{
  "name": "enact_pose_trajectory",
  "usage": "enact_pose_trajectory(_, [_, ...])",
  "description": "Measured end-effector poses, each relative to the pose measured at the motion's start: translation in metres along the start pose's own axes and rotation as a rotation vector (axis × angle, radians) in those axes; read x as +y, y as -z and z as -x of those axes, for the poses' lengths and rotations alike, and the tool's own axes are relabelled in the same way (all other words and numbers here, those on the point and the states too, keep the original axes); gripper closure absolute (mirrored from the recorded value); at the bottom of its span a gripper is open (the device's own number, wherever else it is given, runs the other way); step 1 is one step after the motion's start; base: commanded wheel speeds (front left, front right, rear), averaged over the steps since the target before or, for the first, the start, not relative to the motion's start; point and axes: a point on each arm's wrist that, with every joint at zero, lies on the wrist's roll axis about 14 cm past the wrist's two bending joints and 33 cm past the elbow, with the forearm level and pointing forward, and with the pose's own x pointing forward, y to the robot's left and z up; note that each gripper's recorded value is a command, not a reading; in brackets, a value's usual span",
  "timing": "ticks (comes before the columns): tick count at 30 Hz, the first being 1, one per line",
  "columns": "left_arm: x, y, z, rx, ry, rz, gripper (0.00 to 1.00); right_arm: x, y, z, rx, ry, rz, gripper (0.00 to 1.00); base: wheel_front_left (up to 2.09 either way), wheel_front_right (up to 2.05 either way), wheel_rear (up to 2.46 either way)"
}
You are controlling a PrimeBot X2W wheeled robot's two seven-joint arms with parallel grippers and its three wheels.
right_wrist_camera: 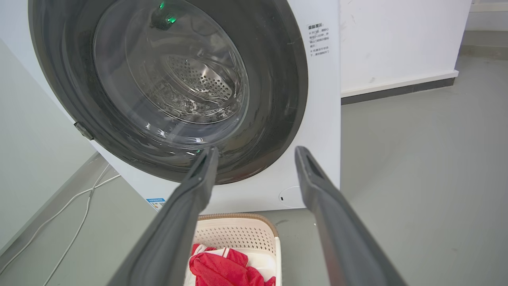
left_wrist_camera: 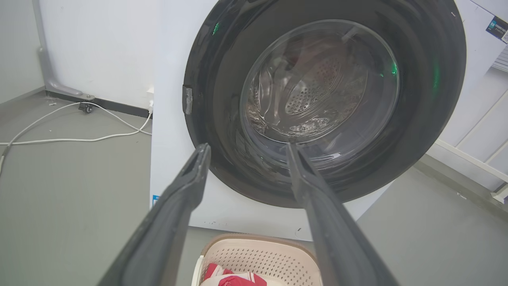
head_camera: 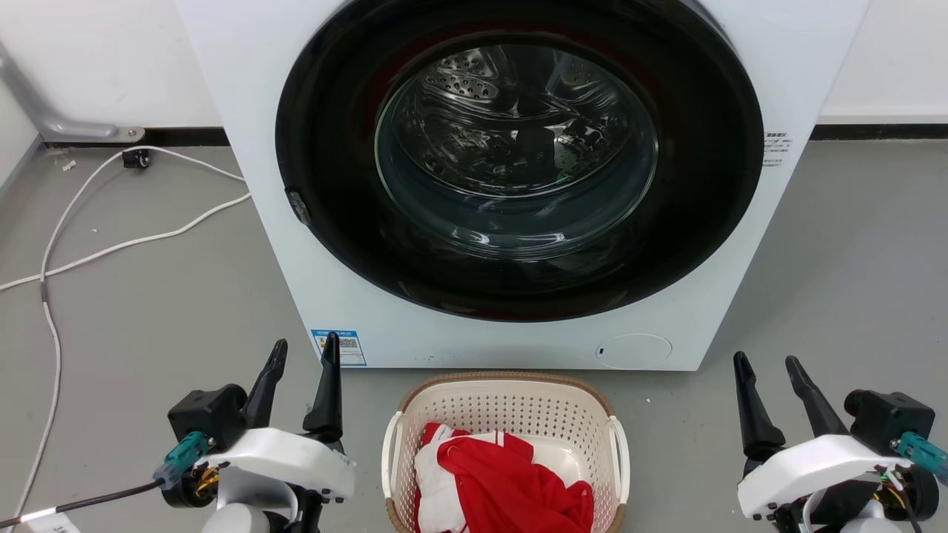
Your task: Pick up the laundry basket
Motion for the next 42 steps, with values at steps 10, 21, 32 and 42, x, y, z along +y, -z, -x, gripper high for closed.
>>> enact_pose_trajectory(10, [-0.007, 0.001, -0.004, -0.005, 0.029, -0.092, 0.0, 0.003, 0.001, 0.002, 0.005, -0.012, 0.091, 0.0, 0.0, 0.0, 0.0])
enact_pose_trajectory(21, [-0.012, 0.002, -0.005, -0.01, 0.048, -0.19, 0.0, 0.006, 0.003, 0.002, 0.016, -0.027, 0.189, 0.0, 0.0, 0.0, 0.0])
enact_pose_trajectory(32, [-0.014, 0.003, -0.004, -0.017, 0.062, -0.269, 0.0, 0.01, 0.001, 0.003, 0.008, -0.044, 0.274, 0.0, 0.0, 0.0, 0.0])
enact_pose_trajectory(42, [-0.017, 0.002, -0.003, -0.029, 0.079, -0.315, 0.0, 0.013, 0.0, 0.003, -0.002, -0.053, 0.318, 0.0, 0.0, 0.0, 0.0])
